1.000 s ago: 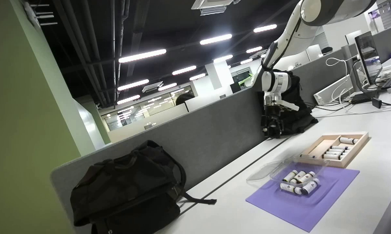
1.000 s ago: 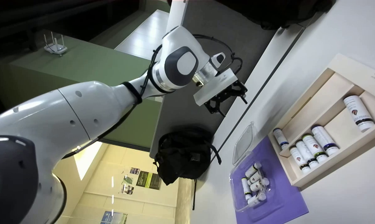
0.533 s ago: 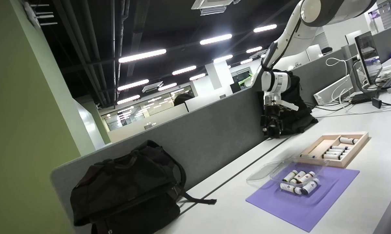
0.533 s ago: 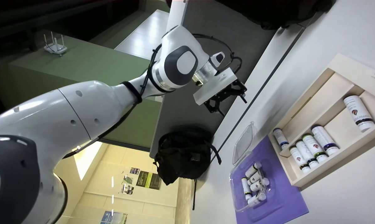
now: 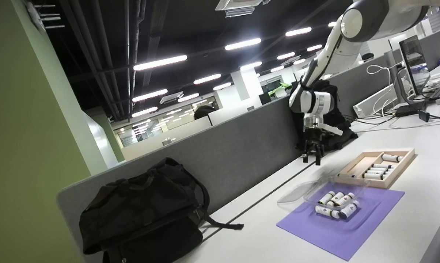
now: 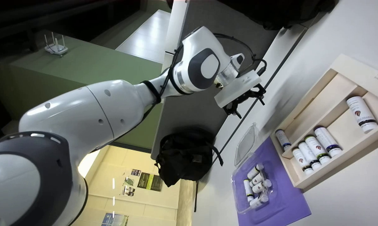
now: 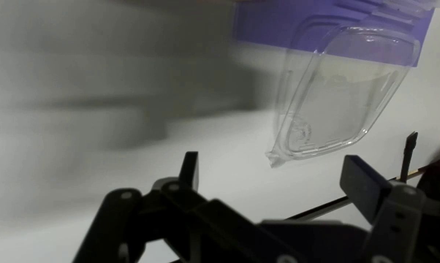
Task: Take one bottle from the tray, put it in the container, close the lid, then open it
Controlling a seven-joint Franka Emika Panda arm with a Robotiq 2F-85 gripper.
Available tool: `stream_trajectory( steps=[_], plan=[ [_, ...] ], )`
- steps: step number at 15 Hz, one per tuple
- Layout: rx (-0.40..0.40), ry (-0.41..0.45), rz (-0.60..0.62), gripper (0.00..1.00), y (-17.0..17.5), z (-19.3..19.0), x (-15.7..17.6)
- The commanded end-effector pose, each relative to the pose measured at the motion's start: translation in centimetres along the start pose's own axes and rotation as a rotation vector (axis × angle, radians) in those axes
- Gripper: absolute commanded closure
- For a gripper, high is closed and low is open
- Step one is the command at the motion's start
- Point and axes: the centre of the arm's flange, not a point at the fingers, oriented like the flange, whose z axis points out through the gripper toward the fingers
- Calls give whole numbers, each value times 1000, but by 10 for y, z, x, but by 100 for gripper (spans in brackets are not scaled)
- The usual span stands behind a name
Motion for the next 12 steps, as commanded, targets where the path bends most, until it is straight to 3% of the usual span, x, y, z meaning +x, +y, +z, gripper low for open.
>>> stream_trajectory(
  steps=[1,7,12],
  plan=[
    [100,29,15,0,24,14,15],
    [227,53,60,0,56,46,14],
    [310,47,64,0,55,60,18]
  ],
)
